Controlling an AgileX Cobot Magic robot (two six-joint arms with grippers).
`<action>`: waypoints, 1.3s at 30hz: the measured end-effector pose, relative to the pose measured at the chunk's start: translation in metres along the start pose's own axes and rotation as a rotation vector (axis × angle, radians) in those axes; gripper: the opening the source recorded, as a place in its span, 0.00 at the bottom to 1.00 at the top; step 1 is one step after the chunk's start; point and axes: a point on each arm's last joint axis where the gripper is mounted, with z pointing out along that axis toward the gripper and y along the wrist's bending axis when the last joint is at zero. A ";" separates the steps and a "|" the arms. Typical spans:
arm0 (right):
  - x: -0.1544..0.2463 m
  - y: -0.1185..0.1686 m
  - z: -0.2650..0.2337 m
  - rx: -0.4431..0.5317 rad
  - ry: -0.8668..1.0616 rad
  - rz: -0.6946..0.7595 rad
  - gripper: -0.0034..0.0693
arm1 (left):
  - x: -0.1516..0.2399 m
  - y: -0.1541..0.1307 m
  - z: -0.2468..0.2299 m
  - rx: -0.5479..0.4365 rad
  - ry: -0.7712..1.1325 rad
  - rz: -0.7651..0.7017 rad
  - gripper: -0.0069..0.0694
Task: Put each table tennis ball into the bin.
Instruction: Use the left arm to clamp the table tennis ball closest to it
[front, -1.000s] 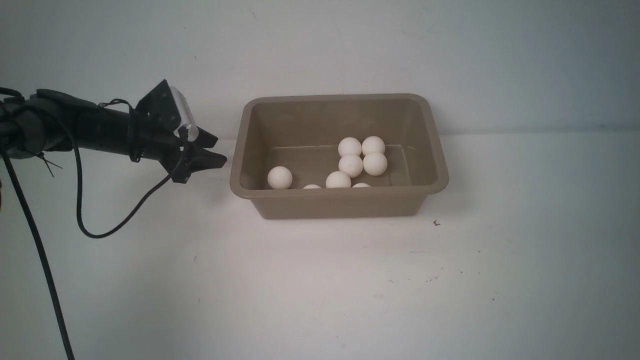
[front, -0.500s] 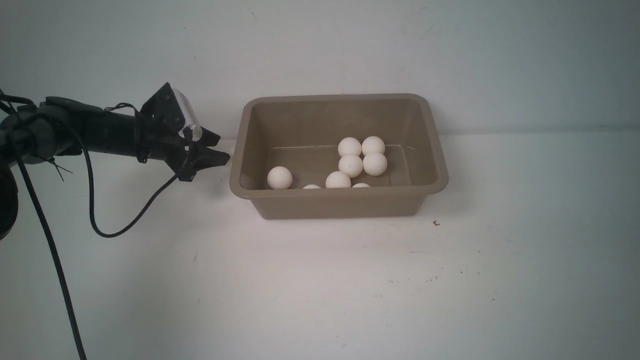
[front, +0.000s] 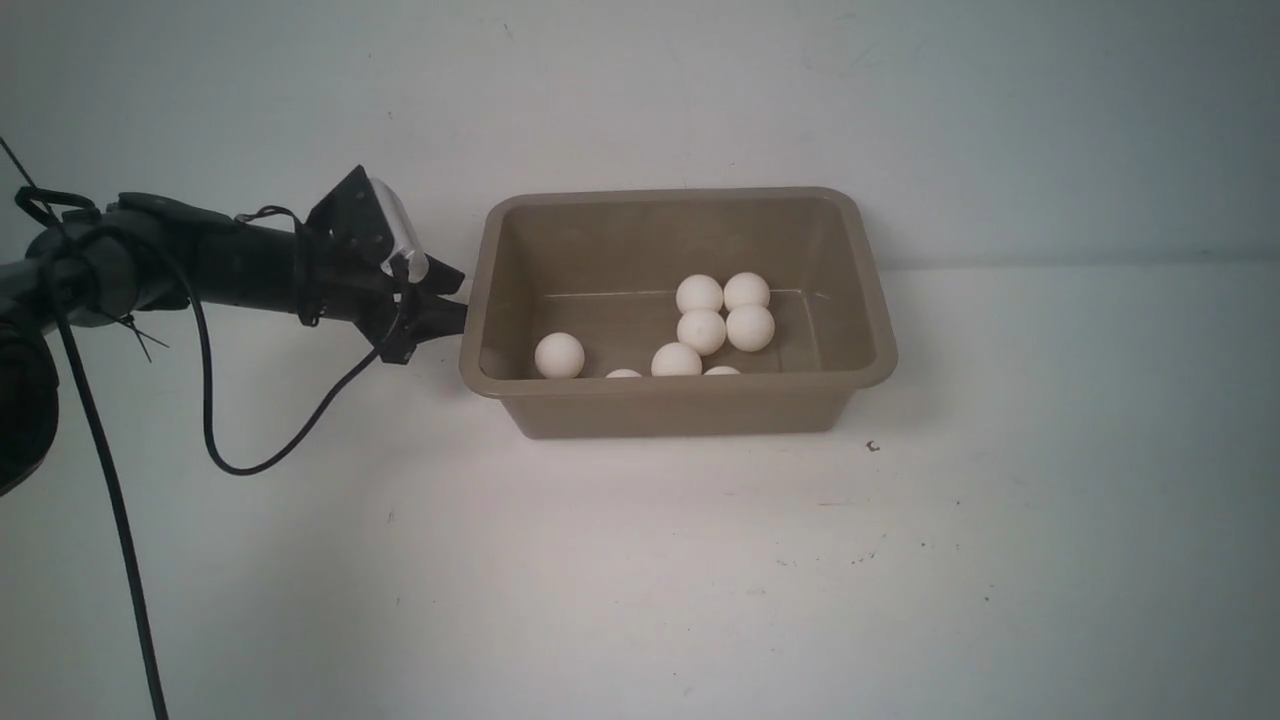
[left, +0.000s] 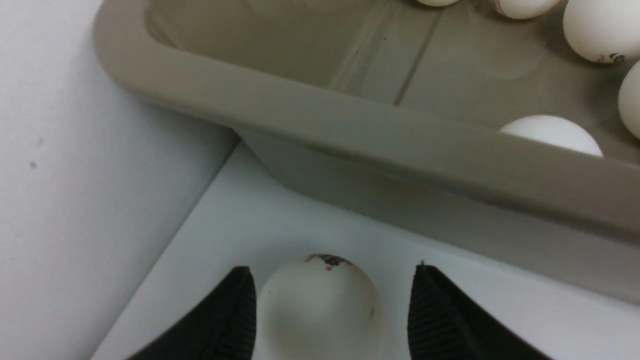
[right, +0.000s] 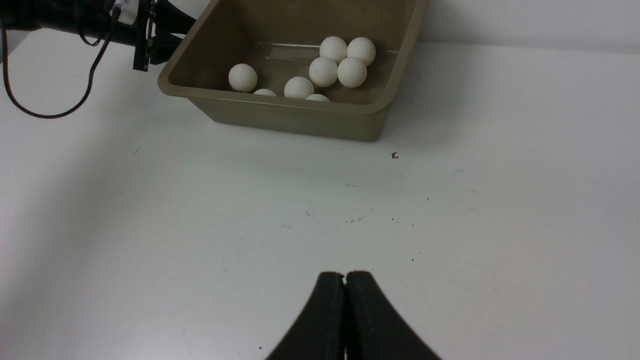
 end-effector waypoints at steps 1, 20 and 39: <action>0.000 0.000 0.000 0.000 0.000 0.000 0.02 | 0.001 0.000 0.002 -0.001 0.001 -0.003 0.58; 0.000 0.000 0.000 0.000 0.000 0.000 0.02 | 0.014 0.011 0.019 -0.179 0.014 -0.088 0.54; -0.002 0.000 0.000 -0.005 -0.022 0.000 0.02 | -0.005 0.024 -0.027 -0.204 0.028 -0.213 0.54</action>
